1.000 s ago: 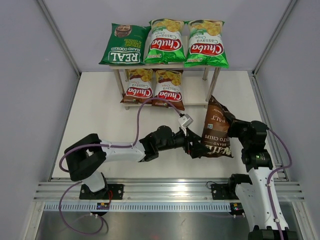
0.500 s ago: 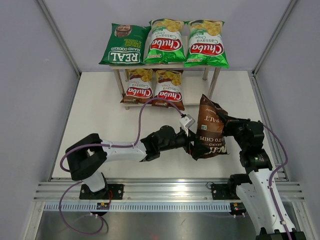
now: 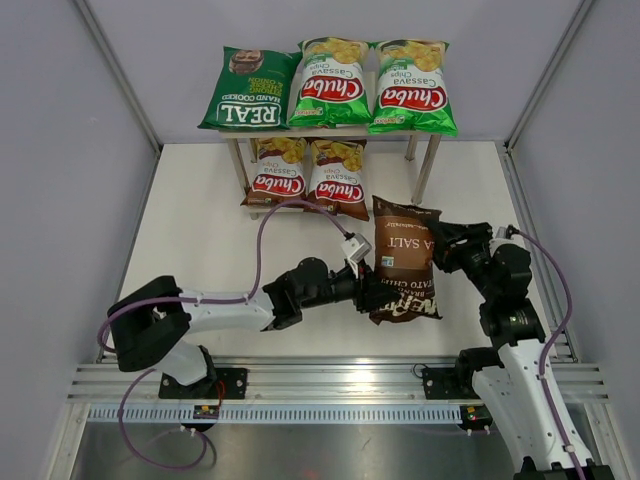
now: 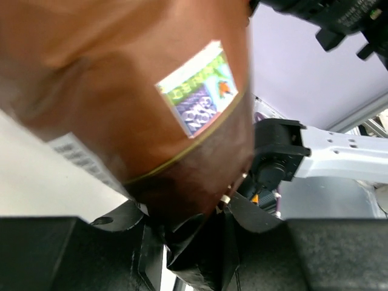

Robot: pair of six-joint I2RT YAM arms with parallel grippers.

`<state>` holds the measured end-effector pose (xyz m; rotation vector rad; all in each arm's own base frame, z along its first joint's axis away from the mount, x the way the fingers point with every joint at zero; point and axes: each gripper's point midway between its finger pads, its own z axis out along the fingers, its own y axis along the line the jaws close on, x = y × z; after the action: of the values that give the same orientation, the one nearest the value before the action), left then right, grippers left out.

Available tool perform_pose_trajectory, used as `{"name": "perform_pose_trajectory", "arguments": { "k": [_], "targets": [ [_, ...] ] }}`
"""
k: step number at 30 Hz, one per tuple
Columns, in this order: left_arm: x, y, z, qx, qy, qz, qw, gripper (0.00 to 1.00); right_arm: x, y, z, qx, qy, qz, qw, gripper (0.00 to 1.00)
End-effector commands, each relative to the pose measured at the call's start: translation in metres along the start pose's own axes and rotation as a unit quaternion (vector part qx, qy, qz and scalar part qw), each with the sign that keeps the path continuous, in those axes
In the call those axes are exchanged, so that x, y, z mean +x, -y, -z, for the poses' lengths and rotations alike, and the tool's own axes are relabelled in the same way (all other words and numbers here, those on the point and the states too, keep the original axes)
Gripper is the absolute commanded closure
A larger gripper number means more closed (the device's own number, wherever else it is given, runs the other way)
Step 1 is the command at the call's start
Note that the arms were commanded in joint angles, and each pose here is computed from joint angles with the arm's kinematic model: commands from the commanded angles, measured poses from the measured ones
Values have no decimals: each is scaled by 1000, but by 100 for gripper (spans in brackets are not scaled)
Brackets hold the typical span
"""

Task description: Place and organize the chips bags onto the shelf

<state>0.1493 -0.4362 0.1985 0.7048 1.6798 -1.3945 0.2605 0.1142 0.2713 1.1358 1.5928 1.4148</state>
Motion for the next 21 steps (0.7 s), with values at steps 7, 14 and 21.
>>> {"name": "perform_pose_trajectory", "arguments": {
  "k": [7, 14, 21],
  "targets": [
    [-74, 34, 40, 17, 126, -8, 992, 77, 26, -49, 34, -47, -58, 268, 960, 1],
    [-126, 53, 76, 11, 213, 2, 977, 77, 71, -14, 82, -75, -173, 299, 935, 1],
    [-168, 65, 100, 13, 296, -4, 955, 77, 92, 6, 110, -148, -205, 223, 941, 1]
  ]
}}
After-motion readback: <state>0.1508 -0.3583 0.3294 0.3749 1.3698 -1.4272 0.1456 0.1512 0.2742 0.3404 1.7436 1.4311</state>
